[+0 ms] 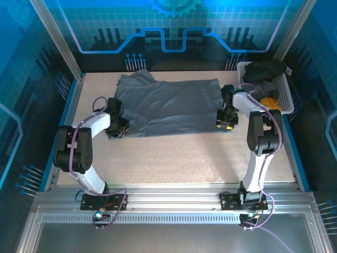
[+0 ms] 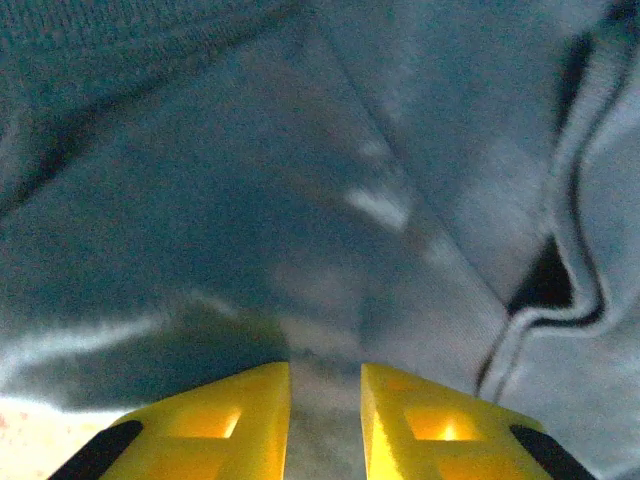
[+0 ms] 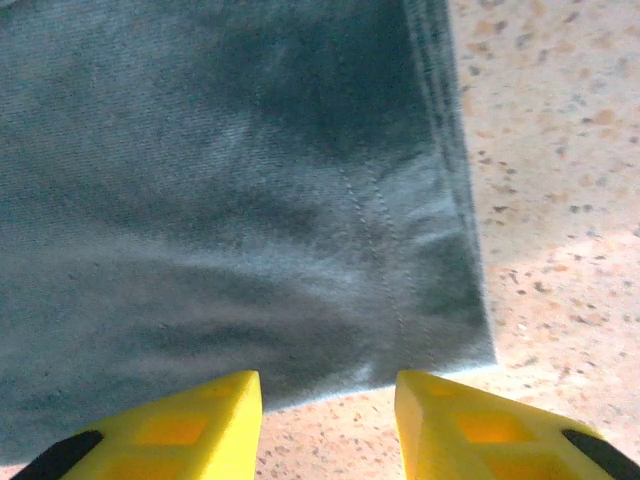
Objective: Fold and stack the t-shirts
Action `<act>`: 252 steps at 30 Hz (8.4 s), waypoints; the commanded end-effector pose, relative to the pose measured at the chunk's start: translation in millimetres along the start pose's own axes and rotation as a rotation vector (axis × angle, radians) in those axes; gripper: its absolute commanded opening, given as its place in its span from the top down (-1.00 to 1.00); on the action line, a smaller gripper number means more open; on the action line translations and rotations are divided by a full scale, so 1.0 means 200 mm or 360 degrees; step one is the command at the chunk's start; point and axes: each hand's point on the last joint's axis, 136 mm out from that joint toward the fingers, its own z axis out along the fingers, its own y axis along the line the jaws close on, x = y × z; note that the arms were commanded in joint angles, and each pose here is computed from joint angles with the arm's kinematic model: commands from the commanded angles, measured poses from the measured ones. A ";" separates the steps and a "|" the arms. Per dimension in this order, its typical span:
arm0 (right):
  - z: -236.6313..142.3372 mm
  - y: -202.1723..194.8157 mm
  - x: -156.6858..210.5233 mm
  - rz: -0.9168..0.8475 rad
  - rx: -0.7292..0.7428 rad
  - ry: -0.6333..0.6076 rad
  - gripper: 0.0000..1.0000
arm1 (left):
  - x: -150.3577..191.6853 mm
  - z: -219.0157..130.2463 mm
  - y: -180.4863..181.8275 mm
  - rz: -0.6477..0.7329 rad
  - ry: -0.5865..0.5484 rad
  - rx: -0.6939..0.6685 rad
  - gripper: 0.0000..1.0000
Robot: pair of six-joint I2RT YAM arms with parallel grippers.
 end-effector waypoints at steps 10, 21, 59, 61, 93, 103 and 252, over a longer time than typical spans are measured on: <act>0.15 0.01 0.20 -0.0118 0.0121 0.0241 0.21 | -0.04 0.04 0.27 -0.0003 -0.0019 -0.0216 0.54; 0.09 -0.07 0.64 -0.0028 0.0168 0.0296 0.20 | 0.07 -0.09 0.61 -0.0015 0.0007 -0.0319 0.53; -0.46 0.58 0.43 -0.0463 -0.0940 -0.0249 -0.31 | 0.38 -0.12 0.12 -0.0057 0.0170 0.0121 0.08; -0.46 0.58 0.43 -0.0456 -0.0944 -0.0241 -0.31 | 0.40 -0.11 0.12 -0.0102 0.0200 0.0127 0.11; -0.49 0.58 0.36 -0.0398 -0.0938 -0.0251 -0.28 | 0.30 -0.19 -0.32 0.0213 0.0080 0.0249 1.00; -0.49 0.56 0.34 -0.0366 -0.0934 -0.0225 -0.26 | 0.27 -0.10 -0.65 0.0565 0.0142 0.0204 1.00; -0.10 0.46 -0.36 0.0114 -0.0360 -0.0186 0.15 | -0.32 0.00 -0.54 0.0196 -0.0019 0.0221 0.42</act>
